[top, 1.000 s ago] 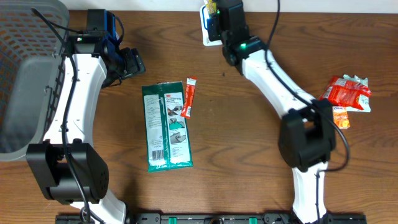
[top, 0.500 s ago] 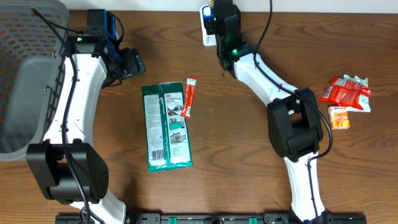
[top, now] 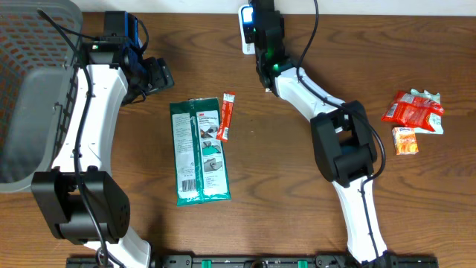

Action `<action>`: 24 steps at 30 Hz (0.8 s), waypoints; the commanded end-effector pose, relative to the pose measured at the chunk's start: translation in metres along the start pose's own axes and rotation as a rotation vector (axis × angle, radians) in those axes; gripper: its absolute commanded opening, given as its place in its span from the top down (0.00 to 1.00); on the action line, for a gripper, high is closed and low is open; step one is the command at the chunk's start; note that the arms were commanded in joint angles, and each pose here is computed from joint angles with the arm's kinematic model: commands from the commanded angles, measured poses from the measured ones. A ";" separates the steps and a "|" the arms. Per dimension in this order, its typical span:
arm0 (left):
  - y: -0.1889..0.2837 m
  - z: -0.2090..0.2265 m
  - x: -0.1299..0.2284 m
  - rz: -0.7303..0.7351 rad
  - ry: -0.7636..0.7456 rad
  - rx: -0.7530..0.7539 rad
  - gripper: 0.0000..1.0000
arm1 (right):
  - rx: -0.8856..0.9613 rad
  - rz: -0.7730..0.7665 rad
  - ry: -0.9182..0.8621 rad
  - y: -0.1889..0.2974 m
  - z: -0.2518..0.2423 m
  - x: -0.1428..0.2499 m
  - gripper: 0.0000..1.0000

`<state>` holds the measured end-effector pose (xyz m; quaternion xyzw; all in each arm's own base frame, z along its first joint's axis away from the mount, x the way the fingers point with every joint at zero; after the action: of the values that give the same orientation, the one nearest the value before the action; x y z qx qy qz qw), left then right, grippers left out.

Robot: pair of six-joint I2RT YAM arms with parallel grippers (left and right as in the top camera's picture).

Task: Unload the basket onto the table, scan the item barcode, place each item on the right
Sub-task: 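Hold the carton against the white scanner with the right gripper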

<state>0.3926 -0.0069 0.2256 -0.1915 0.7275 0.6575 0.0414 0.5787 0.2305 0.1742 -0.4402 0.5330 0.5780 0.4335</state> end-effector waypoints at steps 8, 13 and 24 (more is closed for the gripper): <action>0.000 0.002 0.000 0.001 0.008 -0.014 0.14 | -0.156 0.325 -0.141 0.081 -0.044 -0.081 0.43; 0.000 0.002 0.000 0.001 0.008 -0.014 0.14 | -0.233 0.622 -0.260 0.093 -0.067 -0.041 0.23; 0.000 0.002 0.000 0.001 0.008 -0.014 0.14 | -0.205 0.950 -0.275 0.067 -0.064 0.083 0.21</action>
<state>0.3926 -0.0069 0.2256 -0.1915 0.7275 0.6575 0.0414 0.5016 0.1483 0.1383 -0.1305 0.5613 0.7984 0.1746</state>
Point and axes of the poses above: each gripper's point midway between its finger pads, its own y axis back along the fingers, its own z axis along the line the jaws close on, x = y × z, the point moved 7 cm from there along y, back along the fingers, and after that the axes turned 9 degrees about -y, right-handed, at the moved point
